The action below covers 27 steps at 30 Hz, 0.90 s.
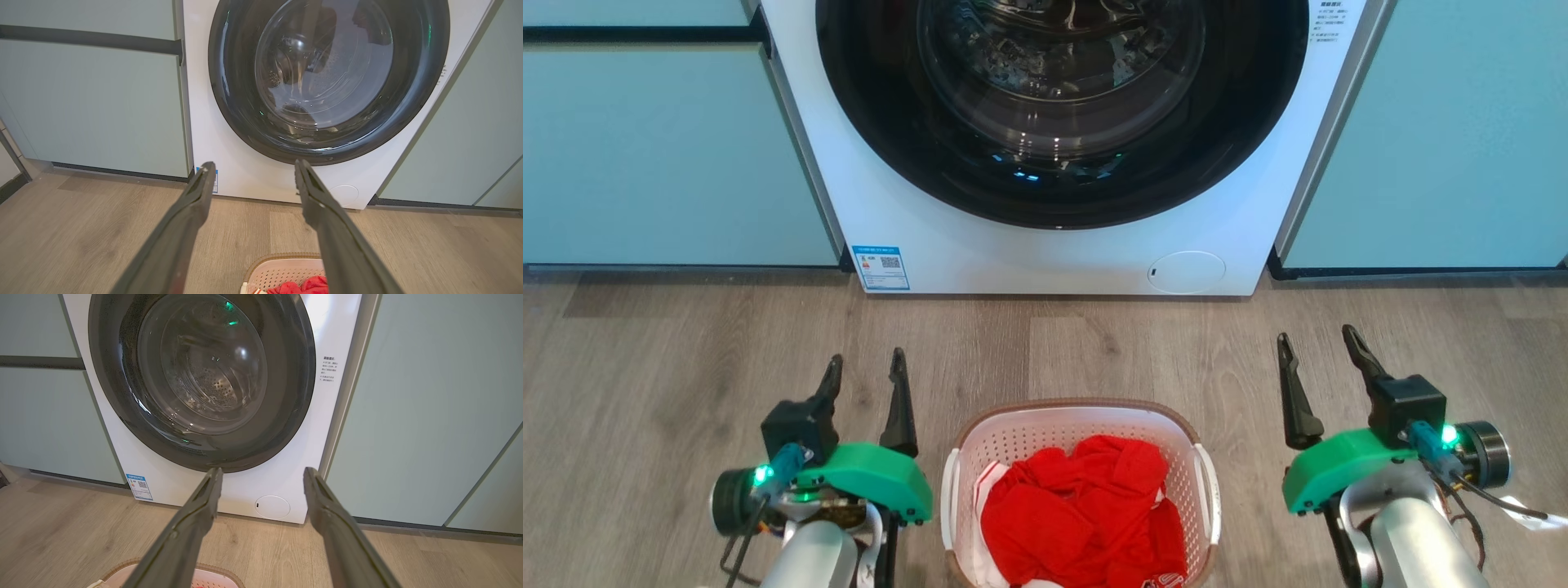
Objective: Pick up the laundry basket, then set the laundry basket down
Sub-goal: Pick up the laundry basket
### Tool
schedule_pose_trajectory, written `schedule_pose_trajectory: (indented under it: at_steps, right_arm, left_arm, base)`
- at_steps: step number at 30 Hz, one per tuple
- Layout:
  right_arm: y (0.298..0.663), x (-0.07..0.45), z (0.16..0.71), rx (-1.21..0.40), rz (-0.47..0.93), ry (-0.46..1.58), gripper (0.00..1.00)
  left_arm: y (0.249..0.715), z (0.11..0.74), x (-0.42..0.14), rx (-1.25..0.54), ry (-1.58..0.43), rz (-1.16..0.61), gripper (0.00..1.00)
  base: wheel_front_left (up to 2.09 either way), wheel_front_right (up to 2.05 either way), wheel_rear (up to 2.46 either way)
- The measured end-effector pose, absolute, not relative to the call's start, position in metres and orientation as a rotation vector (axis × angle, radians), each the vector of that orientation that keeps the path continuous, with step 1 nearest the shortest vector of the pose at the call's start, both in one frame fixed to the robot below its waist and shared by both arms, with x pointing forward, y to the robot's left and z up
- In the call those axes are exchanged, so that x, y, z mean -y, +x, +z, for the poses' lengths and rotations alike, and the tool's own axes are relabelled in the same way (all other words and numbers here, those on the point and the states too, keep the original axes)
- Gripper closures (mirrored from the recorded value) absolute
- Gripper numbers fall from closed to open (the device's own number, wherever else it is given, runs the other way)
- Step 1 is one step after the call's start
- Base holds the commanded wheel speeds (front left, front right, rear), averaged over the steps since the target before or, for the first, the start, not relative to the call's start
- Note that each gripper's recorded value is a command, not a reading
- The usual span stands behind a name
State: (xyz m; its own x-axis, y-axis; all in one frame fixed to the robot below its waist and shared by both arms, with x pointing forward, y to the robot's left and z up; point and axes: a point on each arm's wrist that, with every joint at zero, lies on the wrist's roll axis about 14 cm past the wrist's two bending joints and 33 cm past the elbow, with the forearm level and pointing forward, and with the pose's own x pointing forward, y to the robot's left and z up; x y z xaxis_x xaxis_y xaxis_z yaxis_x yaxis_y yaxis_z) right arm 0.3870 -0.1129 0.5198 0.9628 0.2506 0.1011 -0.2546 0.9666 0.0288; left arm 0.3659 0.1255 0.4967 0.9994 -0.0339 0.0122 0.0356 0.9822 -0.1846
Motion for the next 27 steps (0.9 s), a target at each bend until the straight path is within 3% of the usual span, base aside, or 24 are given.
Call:
schedule_pose_trajectory:
  at_steps: [27]
  right_arm:
    - [0.390, 0.113, 0.496, 0.025, 0.255, 0.042, 0.00]
  left_arm:
    - [0.366, 0.469, -0.122, -0.080, -0.200, -0.044, 0.00]
  base:
    - [0.00, 0.00, 0.00]
